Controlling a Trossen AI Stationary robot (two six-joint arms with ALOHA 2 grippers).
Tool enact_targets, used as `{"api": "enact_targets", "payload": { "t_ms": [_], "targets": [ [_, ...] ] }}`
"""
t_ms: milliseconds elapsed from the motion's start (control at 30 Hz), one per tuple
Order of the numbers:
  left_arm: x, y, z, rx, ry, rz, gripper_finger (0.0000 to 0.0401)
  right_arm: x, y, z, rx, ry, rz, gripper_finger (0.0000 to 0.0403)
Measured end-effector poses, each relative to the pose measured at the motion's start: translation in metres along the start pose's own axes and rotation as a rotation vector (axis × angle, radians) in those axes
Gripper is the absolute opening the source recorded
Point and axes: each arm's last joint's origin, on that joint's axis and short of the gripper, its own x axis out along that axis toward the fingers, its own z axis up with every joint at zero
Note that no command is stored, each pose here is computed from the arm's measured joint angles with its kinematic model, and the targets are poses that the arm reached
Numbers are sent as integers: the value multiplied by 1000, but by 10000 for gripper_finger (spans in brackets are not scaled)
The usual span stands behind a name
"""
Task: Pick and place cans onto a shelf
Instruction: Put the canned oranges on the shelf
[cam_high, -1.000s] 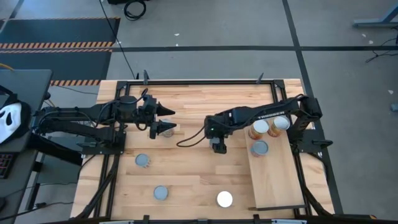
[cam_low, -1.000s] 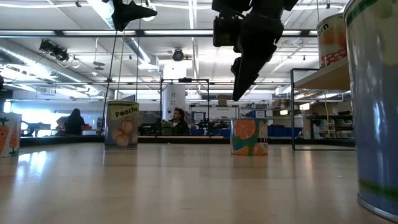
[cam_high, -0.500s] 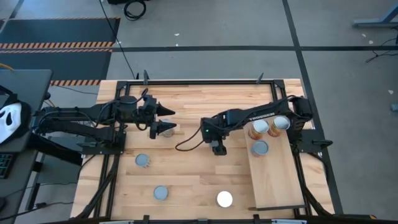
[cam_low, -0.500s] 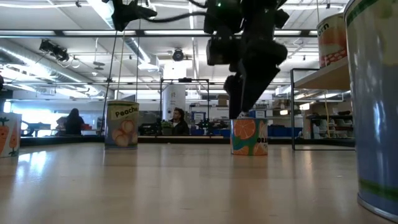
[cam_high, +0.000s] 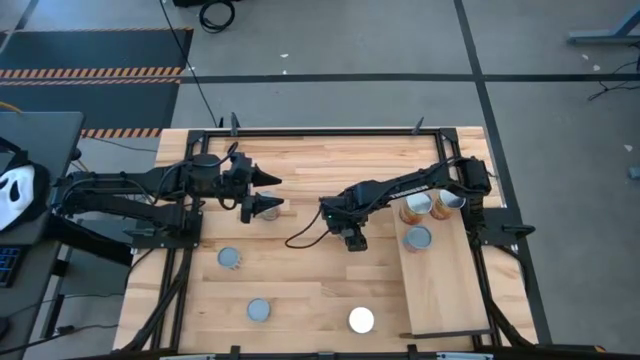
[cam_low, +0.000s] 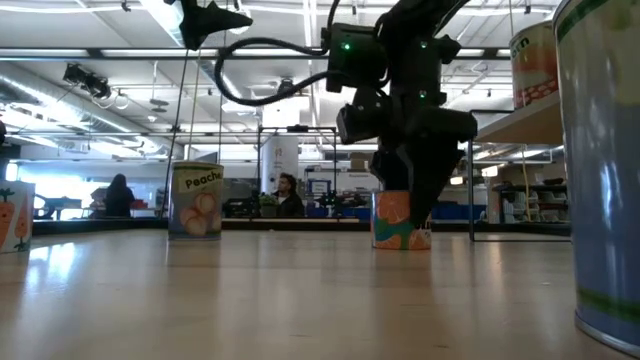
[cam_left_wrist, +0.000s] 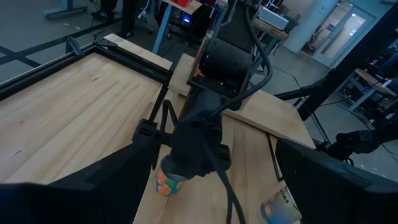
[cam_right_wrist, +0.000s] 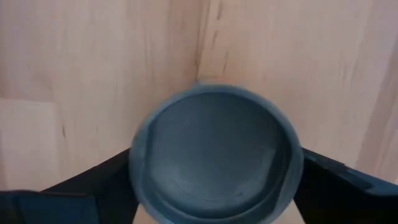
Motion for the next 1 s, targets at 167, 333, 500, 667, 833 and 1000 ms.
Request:
{"api": "enact_targets", "payload": {
  "t_ms": [167,333,500,667,833,1000],
  "targets": [
    [0,0,0,0,0,0,346,-11,1,1,-25,-12,-1,288],
    [0,0,0,0,0,0,346,-64,10,9,-55,-147,61,287],
    [0,0,0,0,0,-1,346,-137,25,5,-108,-365,64,287],
    [0,0,0,0,0,0,346,-198,46,-25,-162,-510,77,294],
    [0,0,0,0,0,0,346,-239,80,-75,-305,-527,234,287],
    [0,0,0,0,0,0,346,-258,109,-142,-470,-337,331,290]
  ]
}}
